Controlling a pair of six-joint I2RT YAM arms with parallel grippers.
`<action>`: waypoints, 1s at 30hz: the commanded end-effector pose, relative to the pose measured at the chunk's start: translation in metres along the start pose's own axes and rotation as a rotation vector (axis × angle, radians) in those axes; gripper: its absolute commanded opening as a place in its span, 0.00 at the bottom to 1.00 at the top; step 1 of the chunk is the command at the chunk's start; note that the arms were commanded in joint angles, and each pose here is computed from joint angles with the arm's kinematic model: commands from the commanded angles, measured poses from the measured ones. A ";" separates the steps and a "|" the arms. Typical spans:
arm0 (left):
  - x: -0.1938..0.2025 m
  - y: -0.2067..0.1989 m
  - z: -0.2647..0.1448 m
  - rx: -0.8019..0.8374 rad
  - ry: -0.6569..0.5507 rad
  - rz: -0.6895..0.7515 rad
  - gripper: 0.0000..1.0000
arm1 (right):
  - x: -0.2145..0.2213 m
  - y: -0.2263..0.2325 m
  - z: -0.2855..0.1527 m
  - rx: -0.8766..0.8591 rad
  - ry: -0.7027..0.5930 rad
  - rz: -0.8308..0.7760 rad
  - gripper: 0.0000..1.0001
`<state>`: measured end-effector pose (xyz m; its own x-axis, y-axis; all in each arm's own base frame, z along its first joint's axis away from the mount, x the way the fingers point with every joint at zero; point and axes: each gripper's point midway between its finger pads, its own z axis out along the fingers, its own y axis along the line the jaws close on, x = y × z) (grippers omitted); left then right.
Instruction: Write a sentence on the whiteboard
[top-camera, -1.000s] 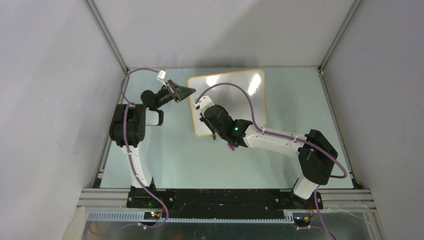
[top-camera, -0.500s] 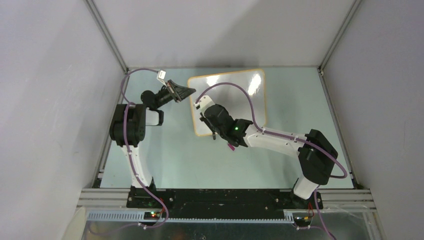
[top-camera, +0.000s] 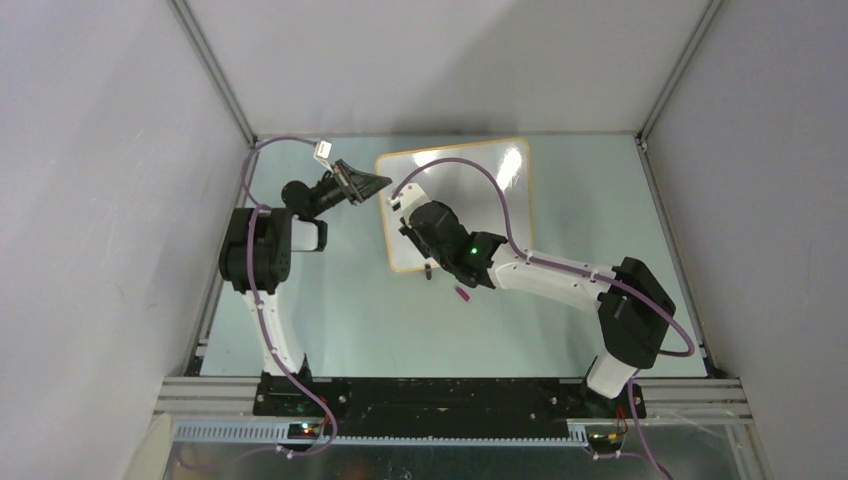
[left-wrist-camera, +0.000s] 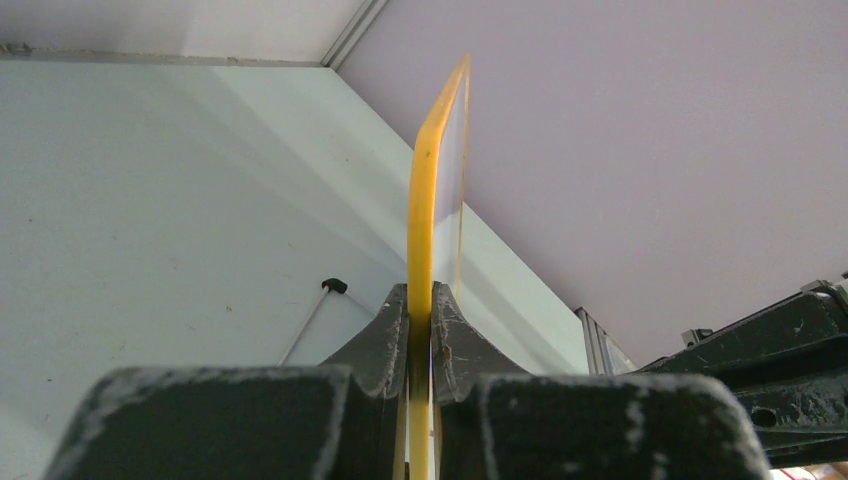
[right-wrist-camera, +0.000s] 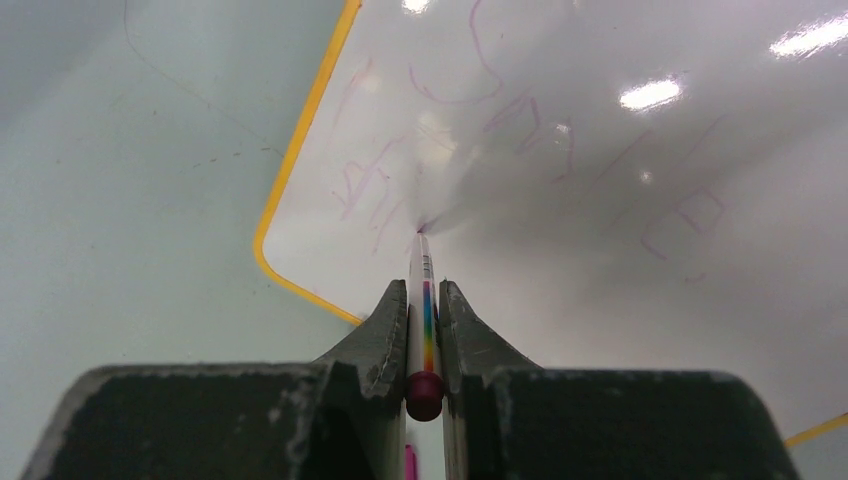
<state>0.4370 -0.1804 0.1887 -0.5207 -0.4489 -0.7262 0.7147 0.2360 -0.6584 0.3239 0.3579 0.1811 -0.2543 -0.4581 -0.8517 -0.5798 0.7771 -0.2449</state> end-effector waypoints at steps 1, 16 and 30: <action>0.014 -0.003 0.001 0.044 0.058 0.037 0.00 | -0.021 -0.009 0.003 0.025 -0.043 0.005 0.00; 0.014 -0.003 0.001 0.046 0.059 0.036 0.00 | -0.016 -0.023 0.003 0.051 -0.020 0.024 0.00; 0.013 -0.004 0.001 0.047 0.058 0.039 0.00 | -0.010 -0.029 0.000 0.067 0.005 0.035 0.00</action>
<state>0.4375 -0.1802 0.1884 -0.5246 -0.4533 -0.7207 0.7097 0.2346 -0.6642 0.3304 0.3534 0.1847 -0.2727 -0.4451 -0.8530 -0.5729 0.7874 -0.2277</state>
